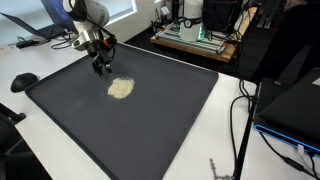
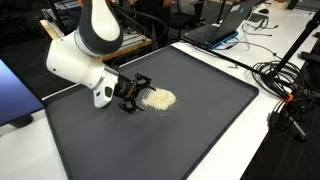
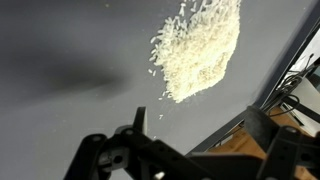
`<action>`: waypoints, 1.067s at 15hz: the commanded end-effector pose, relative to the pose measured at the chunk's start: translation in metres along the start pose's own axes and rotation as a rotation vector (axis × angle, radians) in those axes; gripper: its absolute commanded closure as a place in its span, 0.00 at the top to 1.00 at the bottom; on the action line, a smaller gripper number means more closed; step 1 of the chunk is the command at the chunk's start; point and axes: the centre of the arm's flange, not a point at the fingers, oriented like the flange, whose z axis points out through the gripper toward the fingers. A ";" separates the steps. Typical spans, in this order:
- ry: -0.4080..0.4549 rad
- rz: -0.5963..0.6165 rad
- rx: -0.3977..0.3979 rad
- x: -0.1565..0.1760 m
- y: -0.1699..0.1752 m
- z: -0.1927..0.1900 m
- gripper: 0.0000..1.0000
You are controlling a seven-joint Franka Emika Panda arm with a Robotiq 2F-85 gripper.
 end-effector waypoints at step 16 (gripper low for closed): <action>0.147 0.041 -0.034 -0.063 -0.066 -0.029 1.00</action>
